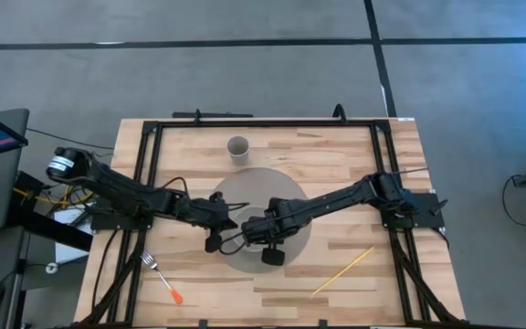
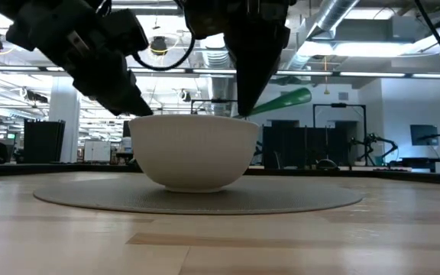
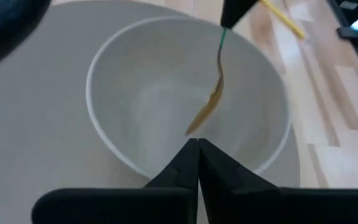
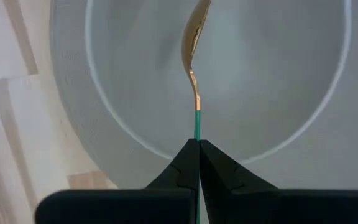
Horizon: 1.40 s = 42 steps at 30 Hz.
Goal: Pick & Place Utensil
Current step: Put the green spoon into the gray bowl on the placemat, then put the orange fork into the gray bowl on the placemat
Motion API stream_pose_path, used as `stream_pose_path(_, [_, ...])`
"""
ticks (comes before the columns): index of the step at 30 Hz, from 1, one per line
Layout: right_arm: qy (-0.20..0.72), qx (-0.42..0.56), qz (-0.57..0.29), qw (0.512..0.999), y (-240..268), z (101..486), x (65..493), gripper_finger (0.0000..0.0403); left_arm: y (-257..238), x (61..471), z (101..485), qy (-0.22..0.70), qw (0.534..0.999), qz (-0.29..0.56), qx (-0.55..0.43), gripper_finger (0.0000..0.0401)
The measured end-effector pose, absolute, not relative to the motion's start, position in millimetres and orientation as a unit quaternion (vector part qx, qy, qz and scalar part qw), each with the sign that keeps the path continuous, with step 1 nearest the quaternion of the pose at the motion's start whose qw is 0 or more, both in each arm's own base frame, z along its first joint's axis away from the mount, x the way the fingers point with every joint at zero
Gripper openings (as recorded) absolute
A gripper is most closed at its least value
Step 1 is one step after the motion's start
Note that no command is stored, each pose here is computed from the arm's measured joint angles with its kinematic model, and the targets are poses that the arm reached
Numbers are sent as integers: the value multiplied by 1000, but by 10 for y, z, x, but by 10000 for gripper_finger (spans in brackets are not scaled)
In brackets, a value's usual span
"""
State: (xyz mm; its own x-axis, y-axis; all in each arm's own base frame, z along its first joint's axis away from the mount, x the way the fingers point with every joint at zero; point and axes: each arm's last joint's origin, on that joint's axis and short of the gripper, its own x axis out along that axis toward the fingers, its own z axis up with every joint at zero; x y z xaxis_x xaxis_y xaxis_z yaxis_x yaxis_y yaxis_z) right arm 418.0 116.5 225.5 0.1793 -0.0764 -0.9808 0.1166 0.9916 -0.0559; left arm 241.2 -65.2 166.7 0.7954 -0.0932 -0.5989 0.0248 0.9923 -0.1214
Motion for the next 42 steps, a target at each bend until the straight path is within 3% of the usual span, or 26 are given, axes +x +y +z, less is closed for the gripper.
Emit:
stream_pose_path(13, [637,-11,-25,770,1118,2251,4211,2,-660,2437,1586,332,941,-29,-49,5])
stream_pose_path(26, [635,-9,-28,772,1090,2251,4224,63,-661,2441,1593,329,943,-30,-50,7])
stream_pose_path(37, [632,-10,-31,774,1089,2261,4225,66,-665,2452,1608,319,946,-32,-52,6])
stream_pose_path(42, [624,0,-36,781,1087,2436,4237,66,-672,2477,1644,298,952,-36,-54,7])
